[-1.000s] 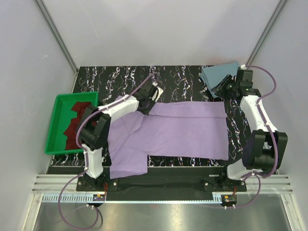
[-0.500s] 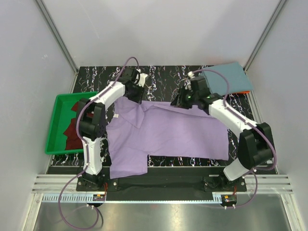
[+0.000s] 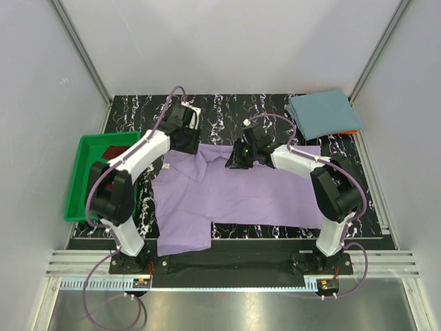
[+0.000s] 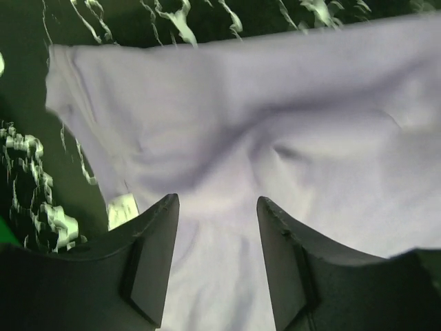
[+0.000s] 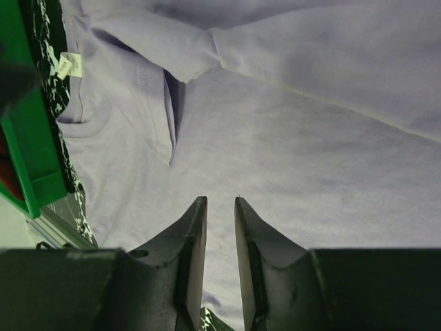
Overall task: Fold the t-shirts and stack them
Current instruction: Fold the tshirt
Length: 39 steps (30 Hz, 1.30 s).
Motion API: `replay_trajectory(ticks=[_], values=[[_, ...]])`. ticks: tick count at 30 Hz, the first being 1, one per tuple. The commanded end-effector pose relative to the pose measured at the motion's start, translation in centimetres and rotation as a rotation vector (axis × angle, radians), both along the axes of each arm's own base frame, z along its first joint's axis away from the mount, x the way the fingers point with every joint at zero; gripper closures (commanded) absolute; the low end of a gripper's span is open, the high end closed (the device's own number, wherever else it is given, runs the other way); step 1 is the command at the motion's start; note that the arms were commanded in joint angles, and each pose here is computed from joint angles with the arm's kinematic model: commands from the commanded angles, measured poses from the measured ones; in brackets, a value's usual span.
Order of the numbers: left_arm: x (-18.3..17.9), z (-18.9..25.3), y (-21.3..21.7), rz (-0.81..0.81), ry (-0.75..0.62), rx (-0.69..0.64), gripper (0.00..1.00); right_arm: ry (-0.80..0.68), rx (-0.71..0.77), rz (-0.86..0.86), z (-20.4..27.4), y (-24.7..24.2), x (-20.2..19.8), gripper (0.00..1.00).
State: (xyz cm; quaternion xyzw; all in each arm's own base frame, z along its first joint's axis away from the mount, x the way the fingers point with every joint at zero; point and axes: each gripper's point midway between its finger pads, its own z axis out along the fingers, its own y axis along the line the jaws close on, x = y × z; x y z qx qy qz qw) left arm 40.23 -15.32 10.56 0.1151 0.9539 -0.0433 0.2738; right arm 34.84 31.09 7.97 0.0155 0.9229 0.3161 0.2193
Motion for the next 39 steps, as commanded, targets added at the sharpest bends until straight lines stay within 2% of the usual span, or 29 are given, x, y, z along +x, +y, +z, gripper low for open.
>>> replay_trajectory(ticks=[1, 6, 13, 22, 25, 26, 29, 30, 36, 39], values=[[-2.8, 2.3, -3.0, -0.067, -0.110, -0.006, 0.45, -0.120, 0.064, -0.034, 4.2, 1.2, 2.3, 0.70], [-5.2, -1.0, -5.6, -0.183, -0.066, 0.038, 0.43, -0.162, 0.070, -0.038, 6.1, 0.6, 1.8, 0.70], [-3.5, -4.3, -4.5, -0.107, -0.059, 0.183, 0.42, -0.213, 0.037, -0.056, 7.6, -1.2, 1.0, 0.70], [-1.7, -5.1, -4.7, -0.083, -0.074, 0.225, 0.44, -0.253, 0.017, -0.056, 8.8, -1.8, 0.9, 0.69], [-2.0, -4.9, -5.2, -0.102, -0.081, 0.191, 0.57, -0.256, 0.017, -0.059, 8.9, -1.8, 1.1, 0.69], [-2.1, -4.5, -5.1, -0.103, -0.080, 0.189, 0.74, -0.254, 0.017, -0.060, 8.9, -1.7, 1.1, 0.69], [-2.4, -3.0, -4.9, -0.109, -0.087, 0.187, 0.96, -0.246, 0.014, -0.062, 8.6, -1.7, 1.3, 0.69], [-2.4, -2.7, -4.7, -0.107, -0.092, 0.185, 0.99, -0.241, 0.015, -0.064, 8.3, -1.6, 1.3, 0.69], [-2.4, -1.6, -3.4, -0.081, -0.097, 0.150, 1.00, -0.216, 0.042, -0.057, 7.7, -0.9, 1.3, 0.69], [-2.5, -1.0, -2.8, -0.078, -0.075, 0.077, 1.00, -0.214, 0.064, -0.033, 7.3, -0.3, 1.4, 0.69]])
